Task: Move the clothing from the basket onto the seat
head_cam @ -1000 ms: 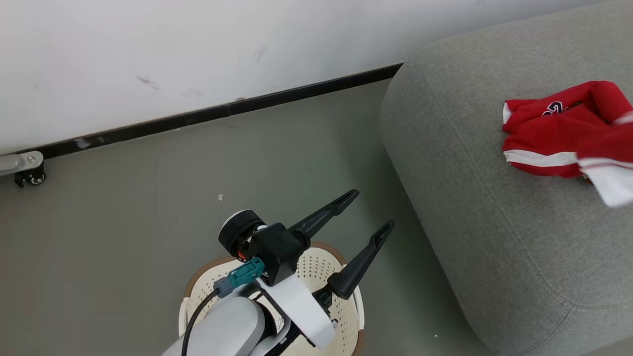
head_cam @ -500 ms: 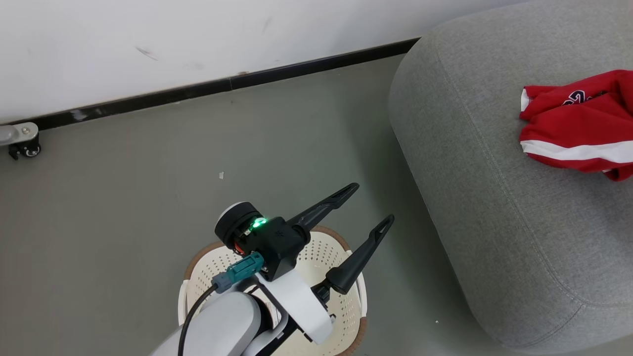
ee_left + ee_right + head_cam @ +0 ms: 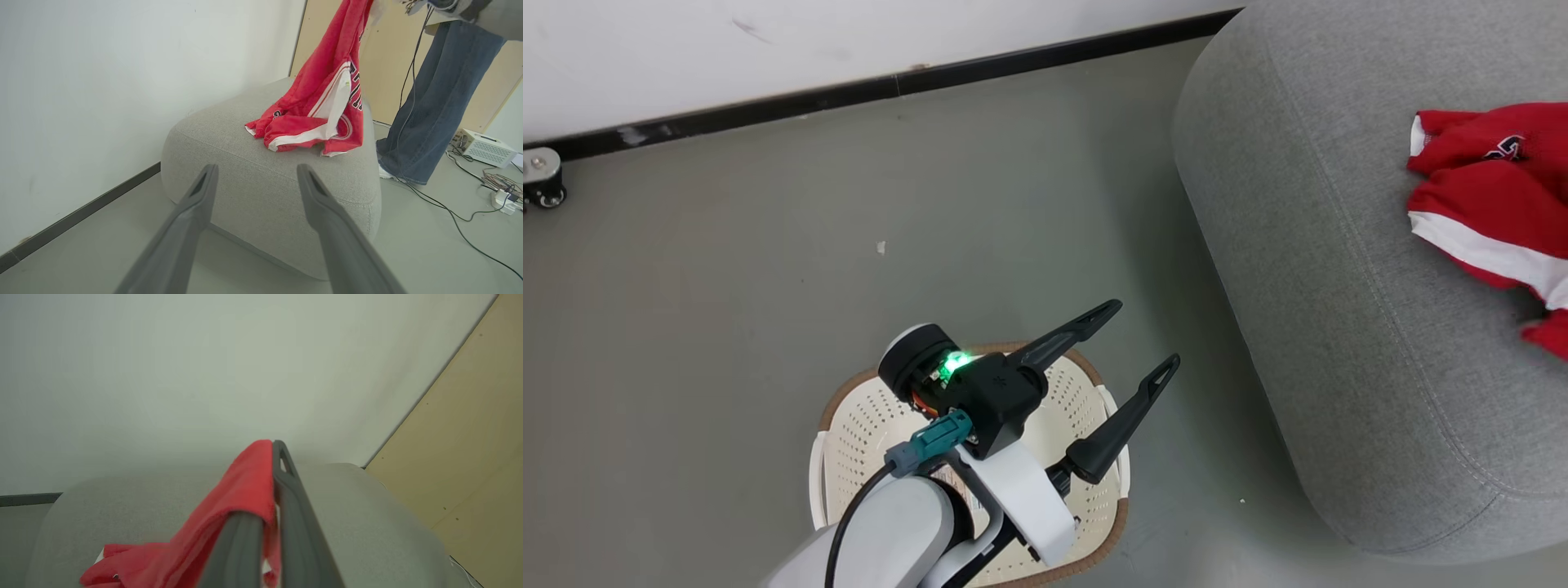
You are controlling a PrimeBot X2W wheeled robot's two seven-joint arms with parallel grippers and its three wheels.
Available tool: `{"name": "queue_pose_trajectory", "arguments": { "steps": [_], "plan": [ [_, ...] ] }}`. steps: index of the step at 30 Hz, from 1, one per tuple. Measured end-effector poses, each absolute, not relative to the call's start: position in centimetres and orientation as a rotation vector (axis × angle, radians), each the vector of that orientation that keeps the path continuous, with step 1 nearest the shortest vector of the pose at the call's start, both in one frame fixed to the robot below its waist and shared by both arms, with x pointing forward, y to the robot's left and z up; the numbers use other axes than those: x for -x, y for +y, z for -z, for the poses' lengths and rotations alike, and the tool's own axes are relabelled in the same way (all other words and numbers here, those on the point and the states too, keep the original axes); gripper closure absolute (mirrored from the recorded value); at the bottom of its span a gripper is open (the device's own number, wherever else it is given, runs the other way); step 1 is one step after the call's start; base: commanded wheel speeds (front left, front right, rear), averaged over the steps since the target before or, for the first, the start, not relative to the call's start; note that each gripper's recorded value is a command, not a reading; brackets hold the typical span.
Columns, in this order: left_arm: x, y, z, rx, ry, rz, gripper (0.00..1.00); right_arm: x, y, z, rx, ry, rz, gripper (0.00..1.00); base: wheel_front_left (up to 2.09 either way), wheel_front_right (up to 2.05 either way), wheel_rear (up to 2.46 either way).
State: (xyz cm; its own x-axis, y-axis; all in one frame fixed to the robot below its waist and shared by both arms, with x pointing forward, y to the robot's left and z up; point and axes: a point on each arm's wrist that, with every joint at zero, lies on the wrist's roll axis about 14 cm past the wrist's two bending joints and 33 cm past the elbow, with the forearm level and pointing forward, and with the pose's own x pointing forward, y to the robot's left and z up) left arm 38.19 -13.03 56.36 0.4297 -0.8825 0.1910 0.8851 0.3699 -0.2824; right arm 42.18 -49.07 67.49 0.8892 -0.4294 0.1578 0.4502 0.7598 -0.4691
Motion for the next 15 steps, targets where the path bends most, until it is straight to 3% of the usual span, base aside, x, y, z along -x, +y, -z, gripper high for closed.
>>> {"name": "queue_pose_trajectory", "arguments": {
  "steps": [9,15],
  "plan": [
    [-39.6,-12.6,-55.3,0.364,0.012,1.12,0.0,-44.5,-46.6,-56.9,0.436,0.157,0.41,1.0,0.0,0.0,0.0],
    [-40.4,-12.3,-54.5,0.361,0.022,1.112,0.0,-43.5,-47.7,-52.5,0.408,0.277,0.441,1.0,0.0,0.0,0.0]
  ]
}}
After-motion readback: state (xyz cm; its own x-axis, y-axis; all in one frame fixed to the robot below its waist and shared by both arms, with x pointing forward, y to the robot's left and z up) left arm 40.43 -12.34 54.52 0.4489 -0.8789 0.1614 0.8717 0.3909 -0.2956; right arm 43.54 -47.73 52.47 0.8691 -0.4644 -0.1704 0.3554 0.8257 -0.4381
